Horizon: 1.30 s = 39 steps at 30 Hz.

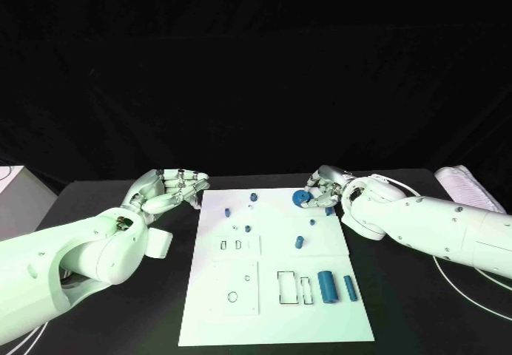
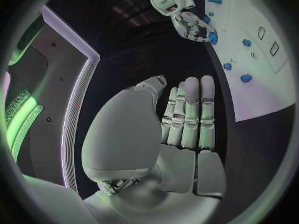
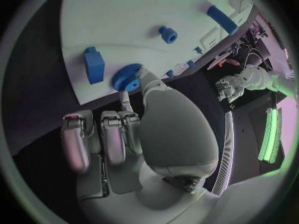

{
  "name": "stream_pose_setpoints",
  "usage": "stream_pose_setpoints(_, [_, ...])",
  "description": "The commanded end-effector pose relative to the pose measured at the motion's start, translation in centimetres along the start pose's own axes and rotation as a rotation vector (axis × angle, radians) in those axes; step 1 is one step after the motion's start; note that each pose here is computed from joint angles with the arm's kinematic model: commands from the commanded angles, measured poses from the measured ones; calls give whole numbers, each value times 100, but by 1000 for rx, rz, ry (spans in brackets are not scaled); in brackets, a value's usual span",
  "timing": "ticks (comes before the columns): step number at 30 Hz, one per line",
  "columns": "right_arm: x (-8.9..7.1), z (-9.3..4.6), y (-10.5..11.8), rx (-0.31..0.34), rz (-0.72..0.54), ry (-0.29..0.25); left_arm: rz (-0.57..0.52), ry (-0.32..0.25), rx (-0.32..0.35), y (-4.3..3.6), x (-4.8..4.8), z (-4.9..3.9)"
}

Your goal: Assemble the parts on the task board

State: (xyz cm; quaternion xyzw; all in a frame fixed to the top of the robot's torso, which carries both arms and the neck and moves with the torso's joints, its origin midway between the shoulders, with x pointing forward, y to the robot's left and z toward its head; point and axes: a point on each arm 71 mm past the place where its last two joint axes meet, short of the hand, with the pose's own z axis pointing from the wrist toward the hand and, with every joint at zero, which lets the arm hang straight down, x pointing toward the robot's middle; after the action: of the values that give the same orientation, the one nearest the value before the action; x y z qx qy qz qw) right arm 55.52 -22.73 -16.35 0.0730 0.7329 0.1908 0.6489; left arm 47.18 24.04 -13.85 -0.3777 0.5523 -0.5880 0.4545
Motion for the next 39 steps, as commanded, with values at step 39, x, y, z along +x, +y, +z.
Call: stream_pose_setpoints(39, [34,26,114,-3,-58,-40,-7,15,-3,-4,6,2])
